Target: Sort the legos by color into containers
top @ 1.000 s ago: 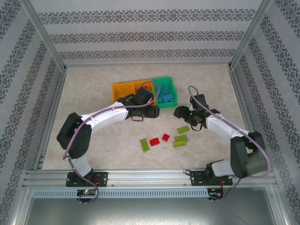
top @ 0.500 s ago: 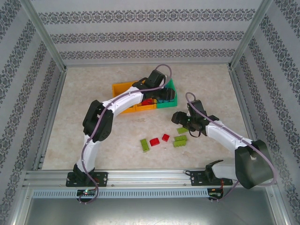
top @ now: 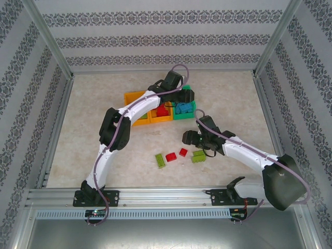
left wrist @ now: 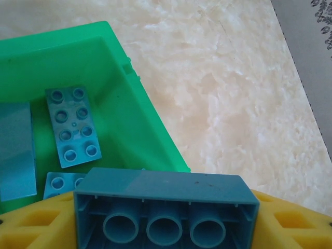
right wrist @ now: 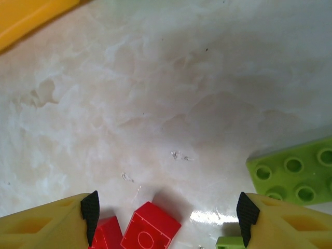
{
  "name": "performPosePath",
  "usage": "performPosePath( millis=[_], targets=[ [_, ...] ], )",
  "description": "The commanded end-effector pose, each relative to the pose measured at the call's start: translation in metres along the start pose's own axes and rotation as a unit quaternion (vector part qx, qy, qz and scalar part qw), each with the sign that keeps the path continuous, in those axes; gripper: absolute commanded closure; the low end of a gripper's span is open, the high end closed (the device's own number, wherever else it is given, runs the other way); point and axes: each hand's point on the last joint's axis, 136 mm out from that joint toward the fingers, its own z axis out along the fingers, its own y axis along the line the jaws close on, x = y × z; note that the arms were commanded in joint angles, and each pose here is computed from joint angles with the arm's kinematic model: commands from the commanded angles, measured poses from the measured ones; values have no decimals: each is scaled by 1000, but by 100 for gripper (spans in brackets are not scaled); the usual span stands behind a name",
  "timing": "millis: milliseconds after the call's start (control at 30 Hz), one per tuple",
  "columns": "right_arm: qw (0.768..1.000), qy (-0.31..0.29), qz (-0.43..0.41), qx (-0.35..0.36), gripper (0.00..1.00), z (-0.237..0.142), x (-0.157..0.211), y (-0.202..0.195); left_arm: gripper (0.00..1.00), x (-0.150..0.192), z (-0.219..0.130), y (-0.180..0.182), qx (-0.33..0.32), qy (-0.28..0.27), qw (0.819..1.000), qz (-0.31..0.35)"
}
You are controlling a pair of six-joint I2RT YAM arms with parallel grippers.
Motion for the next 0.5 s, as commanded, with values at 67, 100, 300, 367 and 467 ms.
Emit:
performPosePath(
  millis=[67, 100, 300, 367, 467],
  targets=[
    [999, 24, -6, 29, 27, -1, 12, 2, 22, -6, -4, 3, -2, -2, 1000, -16],
    [999, 29, -1, 32, 27, -1, 15, 4, 19, -6, -6, 4, -5, -4, 1000, -15],
    [997, 58, 26, 39, 27, 5, 30, 12, 0, -12, -21, 5, -22, -21, 1000, -5],
    [996, 68, 29, 40, 28, 7, 35, 13, 0, -13, -28, 4, -22, -29, 999, -2],
    [995, 85, 32, 42, 28, 9, 43, 15, 0, -17, -43, 1, -26, -47, 999, 5]
  ],
)
